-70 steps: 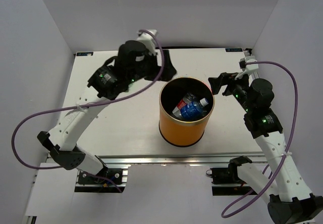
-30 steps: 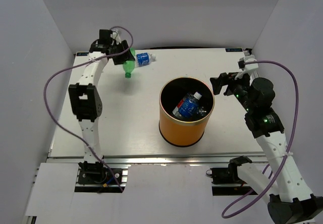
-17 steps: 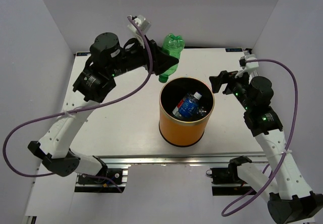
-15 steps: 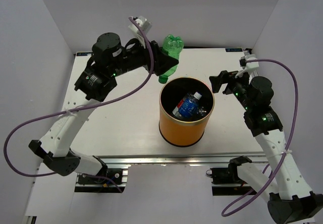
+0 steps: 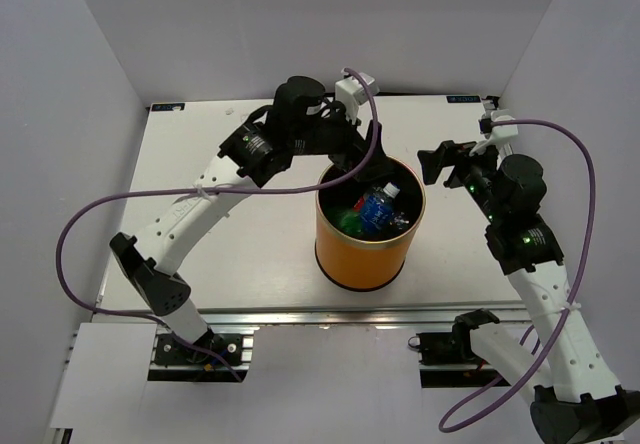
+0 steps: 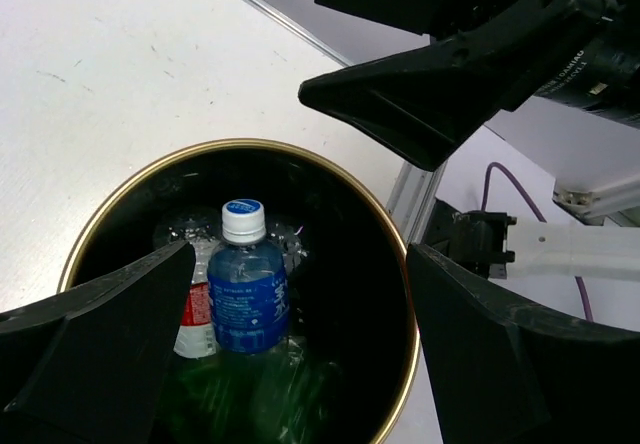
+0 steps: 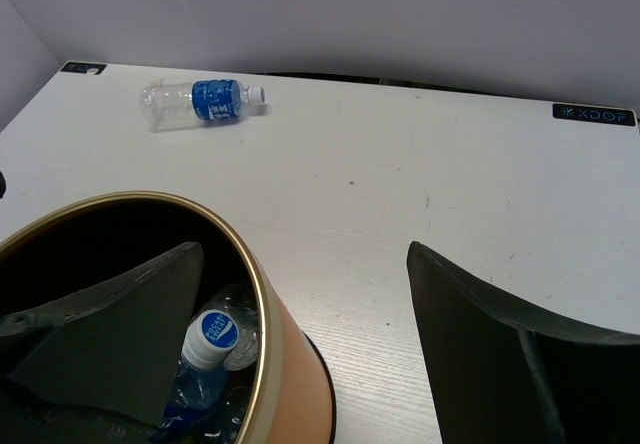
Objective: Put the plastic bottles in the bin
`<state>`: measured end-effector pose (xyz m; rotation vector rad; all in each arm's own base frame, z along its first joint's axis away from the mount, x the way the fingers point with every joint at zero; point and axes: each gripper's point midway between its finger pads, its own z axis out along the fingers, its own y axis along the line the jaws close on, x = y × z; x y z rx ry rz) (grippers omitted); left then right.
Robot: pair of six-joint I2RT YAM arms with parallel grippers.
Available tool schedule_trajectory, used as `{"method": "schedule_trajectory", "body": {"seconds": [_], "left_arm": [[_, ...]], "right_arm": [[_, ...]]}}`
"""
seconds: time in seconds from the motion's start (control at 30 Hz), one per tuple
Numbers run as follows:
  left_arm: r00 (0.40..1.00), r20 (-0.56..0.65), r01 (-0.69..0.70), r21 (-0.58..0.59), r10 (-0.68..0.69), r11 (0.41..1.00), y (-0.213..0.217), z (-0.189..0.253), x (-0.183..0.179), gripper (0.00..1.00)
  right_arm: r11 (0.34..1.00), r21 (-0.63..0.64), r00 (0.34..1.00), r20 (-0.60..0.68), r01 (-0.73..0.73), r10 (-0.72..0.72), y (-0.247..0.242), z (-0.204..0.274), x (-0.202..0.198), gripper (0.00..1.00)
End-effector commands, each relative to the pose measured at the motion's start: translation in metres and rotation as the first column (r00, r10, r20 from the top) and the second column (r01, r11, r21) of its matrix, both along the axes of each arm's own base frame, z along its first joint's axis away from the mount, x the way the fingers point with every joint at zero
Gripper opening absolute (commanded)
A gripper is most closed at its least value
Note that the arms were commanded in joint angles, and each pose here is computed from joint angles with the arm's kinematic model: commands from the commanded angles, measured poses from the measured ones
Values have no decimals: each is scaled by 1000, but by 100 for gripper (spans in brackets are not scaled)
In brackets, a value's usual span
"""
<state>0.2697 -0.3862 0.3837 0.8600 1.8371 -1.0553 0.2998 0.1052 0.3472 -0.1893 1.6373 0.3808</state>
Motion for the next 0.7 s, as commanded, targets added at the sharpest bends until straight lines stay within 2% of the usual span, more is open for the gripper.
{"method": "schedule_trajectory", "body": {"seconds": [0.0, 0.1, 0.17, 0.23, 0.3, 0.33, 0.4, 0.43, 0.47, 0.5, 0.57, 0.6, 0.63, 0.67], "left_arm": [[998, 66, 3, -21, -1, 1000, 11, 28, -9, 98], [970, 117, -212, -33, 215, 977, 31, 43, 20, 98], [915, 142, -376, -45, 379, 925, 51, 47, 48, 98], [893, 136, -428, -41, 429, 903, 58, 43, 66, 98], [856, 88, -508, -42, 510, 860, 79, 40, 95, 98], [852, 14, -523, 0, 523, 852, 80, 18, 110, 98], [814, -120, -575, -20, 569, 818, 110, 12, 146, 98], [774, -212, -610, 9, 597, 793, 115, -12, 167, 98], [722, -233, -667, 12, 651, 745, 138, -15, 189, 98], [664, -296, -715, 17, 686, 699, 144, -25, 203, 98], [589, -337, -768, 47, 734, 638, 157, -54, 235, 98], [515, -408, -816, 35, 753, 577, 161, -56, 247, 98], [496, -435, -825, 34, 751, 564, 162, -62, 256, 98], [452, -470, -837, 71, 758, 543, 165, -89, 272, 98]], "right_arm": [[1000, 2, 999, 28, 19, -19, -4, 8, 3, 89], [1000, 0, 1000, 21, 21, -21, -3, 5, 6, 89], [1000, -3, 1000, 9, 18, -18, -2, 1, 8, 89], [1000, -7, 1000, -4, 18, -18, -1, -3, 11, 90], [1000, -12, 1000, -11, 28, -28, -2, -5, 14, 89], [999, -16, 999, -16, 31, -31, -3, -6, 15, 90], [997, -28, 998, -21, 66, -67, -9, -8, 19, 89], [997, -32, 997, -25, 77, -78, -11, -8, 20, 90], [995, -38, 995, -23, 93, -94, -13, -7, 21, 89], [994, -41, 995, -21, 101, -102, -15, -7, 22, 89], [992, -50, 992, -25, 120, -121, -18, -6, 25, 89], [991, -58, 991, -35, 123, -126, -18, -9, 28, 89], [990, -62, 991, -35, 131, -133, -19, -7, 29, 89], [987, -71, 989, -36, 143, -146, -22, -5, 29, 90]]}}
